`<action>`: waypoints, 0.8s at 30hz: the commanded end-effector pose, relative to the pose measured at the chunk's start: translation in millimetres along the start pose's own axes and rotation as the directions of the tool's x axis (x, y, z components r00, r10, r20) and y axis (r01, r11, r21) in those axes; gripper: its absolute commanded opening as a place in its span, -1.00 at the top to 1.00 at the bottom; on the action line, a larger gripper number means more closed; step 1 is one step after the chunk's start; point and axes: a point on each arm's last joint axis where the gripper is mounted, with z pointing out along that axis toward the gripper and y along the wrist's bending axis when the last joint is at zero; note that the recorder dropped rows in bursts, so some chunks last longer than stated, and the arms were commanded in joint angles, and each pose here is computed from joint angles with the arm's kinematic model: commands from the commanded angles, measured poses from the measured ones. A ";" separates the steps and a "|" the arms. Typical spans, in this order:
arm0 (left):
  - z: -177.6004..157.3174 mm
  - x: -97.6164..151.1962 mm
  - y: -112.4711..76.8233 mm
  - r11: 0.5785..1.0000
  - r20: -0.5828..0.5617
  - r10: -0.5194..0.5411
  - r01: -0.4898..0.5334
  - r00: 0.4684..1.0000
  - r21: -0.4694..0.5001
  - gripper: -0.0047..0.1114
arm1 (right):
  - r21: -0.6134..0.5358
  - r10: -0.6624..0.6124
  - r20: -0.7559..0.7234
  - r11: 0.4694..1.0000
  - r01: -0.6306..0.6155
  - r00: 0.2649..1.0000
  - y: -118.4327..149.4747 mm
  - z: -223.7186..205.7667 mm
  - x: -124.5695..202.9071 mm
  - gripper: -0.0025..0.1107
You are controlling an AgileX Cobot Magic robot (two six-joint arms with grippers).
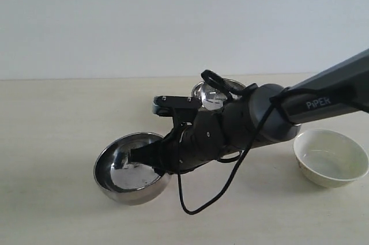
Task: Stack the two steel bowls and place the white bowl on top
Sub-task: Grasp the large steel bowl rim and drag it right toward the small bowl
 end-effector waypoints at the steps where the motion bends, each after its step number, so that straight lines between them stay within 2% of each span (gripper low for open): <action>1: 0.1 0.2 -0.2 1.000 0.007 -0.004 0.004 1.000 0.005 0.85 | -0.023 -0.033 0.034 0.999 0.034 0.999 6.9 -26.1 -17.3 0.96; 4: 0.1 0.2 -0.2 1.000 0.007 -0.004 0.004 1.000 0.005 0.85 | -0.031 -0.059 0.045 0.998 0.061 0.997 8.8 -46.2 -27.8 0.96; 9: 0.1 0.2 -0.2 1.000 0.007 -0.004 0.004 1.000 0.005 0.85 | -0.016 -0.061 0.034 0.998 0.062 0.998 -3.0 -76.1 -42.8 0.96; 17: 0.1 0.2 -0.2 1.000 0.007 -0.004 0.004 1.000 0.005 0.85 | 0.079 0.018 -0.007 0.997 -0.017 1.000 -55.1 -100.8 -46.8 0.96; 24: 0.1 0.2 -0.2 1.000 0.007 -0.004 0.004 1.000 0.005 0.85 | 0.161 0.099 0.049 0.981 -0.106 0.994 -100.4 -98.7 -20.9 0.96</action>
